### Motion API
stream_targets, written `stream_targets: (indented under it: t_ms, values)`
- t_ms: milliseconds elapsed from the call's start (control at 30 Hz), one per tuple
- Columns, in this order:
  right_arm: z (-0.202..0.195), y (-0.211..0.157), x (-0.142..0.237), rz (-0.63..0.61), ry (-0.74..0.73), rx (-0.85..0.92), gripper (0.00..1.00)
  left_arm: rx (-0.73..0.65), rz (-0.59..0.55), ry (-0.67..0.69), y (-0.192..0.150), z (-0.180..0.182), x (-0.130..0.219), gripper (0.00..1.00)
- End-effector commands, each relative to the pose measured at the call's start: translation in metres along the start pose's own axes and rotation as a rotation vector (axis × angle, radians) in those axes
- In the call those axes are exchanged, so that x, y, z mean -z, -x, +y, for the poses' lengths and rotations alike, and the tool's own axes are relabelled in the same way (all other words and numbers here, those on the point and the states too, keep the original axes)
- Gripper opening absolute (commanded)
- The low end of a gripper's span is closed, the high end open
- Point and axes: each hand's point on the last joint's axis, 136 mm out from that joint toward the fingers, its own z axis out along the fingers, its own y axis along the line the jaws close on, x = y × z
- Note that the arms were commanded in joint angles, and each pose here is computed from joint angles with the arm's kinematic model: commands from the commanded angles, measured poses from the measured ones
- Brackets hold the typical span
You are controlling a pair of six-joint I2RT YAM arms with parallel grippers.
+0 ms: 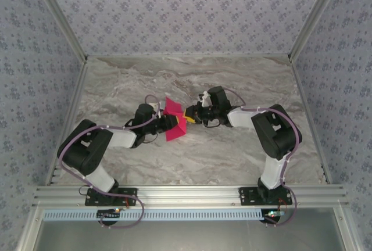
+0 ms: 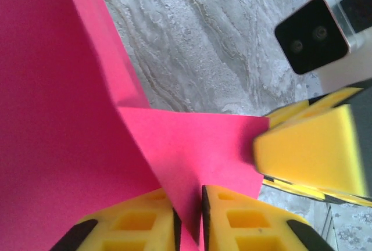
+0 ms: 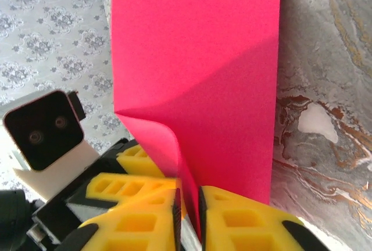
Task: Fold a paper plane with a square sheet of paper (pick it up from the middle)
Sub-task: Turn over the paper at the center of the table.
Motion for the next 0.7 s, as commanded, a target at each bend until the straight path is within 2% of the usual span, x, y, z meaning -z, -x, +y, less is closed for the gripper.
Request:
stream_targets:
  t_ms: [0,200,333,500,667]
  values:
    - [0.008,0.001,0.02,-0.032,-0.031,0.024,0.34,-0.069,-0.029,-0.006,0.01,-0.006,-0.004,0.13]
    - [-0.01,0.008,0.065,-0.172,-0.261,0.096,0.65,-0.087,-0.022,0.03,0.012,-0.005,-0.002,0.06]
    - [-0.02,0.011,0.094,-0.252,-0.376,0.131,0.76,-0.103,0.004,0.133,0.016,-0.009,0.009,0.05]
    - [-0.025,0.021,0.125,-0.316,-0.44,0.145,0.84,-0.283,0.058,0.52,0.024,-0.015,0.053,0.05]
    - [-0.027,0.022,0.149,-0.38,-0.489,0.168,0.91,-0.449,0.027,0.902,0.055,-0.027,0.115,0.05]
